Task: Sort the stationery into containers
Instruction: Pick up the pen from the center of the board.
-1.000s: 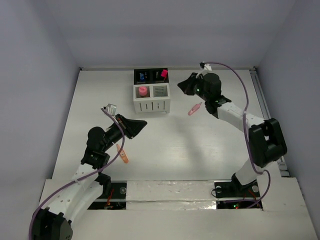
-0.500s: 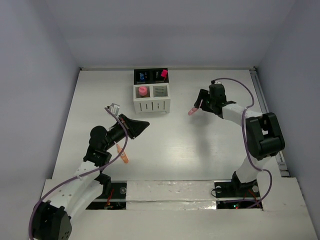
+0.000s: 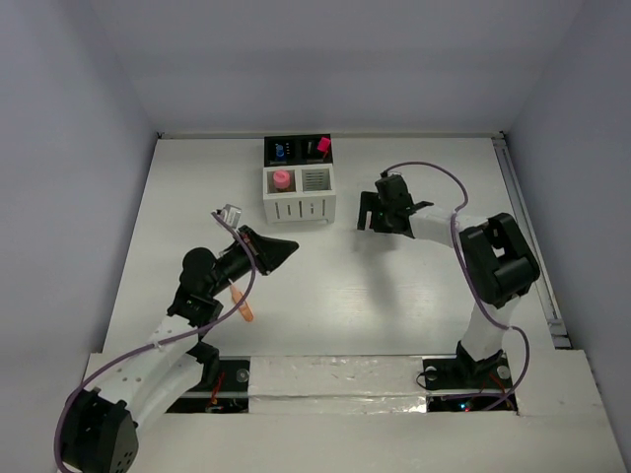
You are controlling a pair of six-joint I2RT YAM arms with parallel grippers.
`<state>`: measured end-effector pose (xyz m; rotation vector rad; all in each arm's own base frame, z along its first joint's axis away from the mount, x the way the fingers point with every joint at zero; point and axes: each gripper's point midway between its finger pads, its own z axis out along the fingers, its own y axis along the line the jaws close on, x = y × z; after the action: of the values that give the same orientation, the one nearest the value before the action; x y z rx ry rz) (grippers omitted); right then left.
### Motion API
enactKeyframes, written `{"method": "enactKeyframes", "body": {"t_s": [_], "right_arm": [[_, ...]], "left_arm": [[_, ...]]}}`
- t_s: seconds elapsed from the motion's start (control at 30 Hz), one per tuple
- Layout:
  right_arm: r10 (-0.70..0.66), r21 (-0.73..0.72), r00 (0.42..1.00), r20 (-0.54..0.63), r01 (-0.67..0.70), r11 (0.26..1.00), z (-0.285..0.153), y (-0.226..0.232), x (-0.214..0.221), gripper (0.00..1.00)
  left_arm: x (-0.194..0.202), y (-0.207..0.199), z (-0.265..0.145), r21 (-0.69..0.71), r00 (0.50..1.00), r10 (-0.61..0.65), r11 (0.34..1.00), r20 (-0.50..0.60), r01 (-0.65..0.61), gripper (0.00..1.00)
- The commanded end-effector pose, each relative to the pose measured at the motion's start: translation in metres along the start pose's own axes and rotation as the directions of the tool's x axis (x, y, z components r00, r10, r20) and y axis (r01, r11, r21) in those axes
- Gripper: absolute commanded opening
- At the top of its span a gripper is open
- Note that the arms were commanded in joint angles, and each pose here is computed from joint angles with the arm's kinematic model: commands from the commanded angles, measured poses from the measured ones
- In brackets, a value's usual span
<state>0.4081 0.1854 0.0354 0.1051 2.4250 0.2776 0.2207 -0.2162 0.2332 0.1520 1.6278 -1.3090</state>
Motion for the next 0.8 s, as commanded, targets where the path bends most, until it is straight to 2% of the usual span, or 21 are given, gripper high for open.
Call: {"method": "enactKeyframes", "body": {"t_s": [0.0, 0.03, 0.13, 0.43, 0.53, 0.6, 0.73, 0.77], "right_arm": [[-0.011, 0.119, 1.000, 0.007, 0.010, 0.993, 0.008, -0.012, -0.003, 0.83], [-0.022, 0.168, 1.000, 0.019, 0.018, 0.986, 0.008, -0.018, -0.003, 0.76], [-0.027, 0.250, 0.998, 0.055, 0.013, 0.968, 0.007, -0.032, -0.010, 0.68], [-0.003, 0.235, 0.999, 0.043, -0.008, 0.972, 0.021, -0.026, -0.007, 0.58], [-0.004, 0.251, 0.999, 0.050, -0.009, 0.968, 0.023, -0.030, -0.006, 0.55], [-0.006, 0.263, 0.999, 0.044, -0.005, 0.965, 0.025, -0.033, -0.003, 0.55], [-0.003, 0.263, 0.999, 0.035, -0.007, 0.965, 0.029, -0.032, -0.002, 0.68], [0.004, 0.252, 0.999, 0.038, -0.014, 0.968, 0.030, -0.029, -0.004, 0.68]], "left_arm": [[-0.010, -0.007, -0.002, 0.021, 0.997, 0.052, 0.998, 0.053, -0.053, 0.00], [-0.007, -0.007, -0.002, 0.020, 0.998, 0.053, 0.998, 0.045, -0.054, 0.00], [-0.009, -0.007, -0.003, 0.009, 0.997, 0.060, 0.998, 0.057, -0.060, 0.00], [-0.006, -0.001, -0.001, -0.018, 0.996, 0.068, 0.998, 0.052, -0.068, 0.00], [-0.003, 0.011, -0.002, -0.085, 0.997, 0.063, 0.995, 0.047, -0.059, 0.00], [-0.007, 0.018, -0.002, -0.139, 0.996, 0.068, 0.989, 0.063, -0.058, 0.00], [-0.009, 0.029, -0.005, -0.203, 0.993, 0.076, 0.977, 0.087, -0.057, 0.00], [-0.010, 0.030, -0.006, -0.214, 0.993, 0.077, 0.975, 0.090, -0.056, 0.00]]}}
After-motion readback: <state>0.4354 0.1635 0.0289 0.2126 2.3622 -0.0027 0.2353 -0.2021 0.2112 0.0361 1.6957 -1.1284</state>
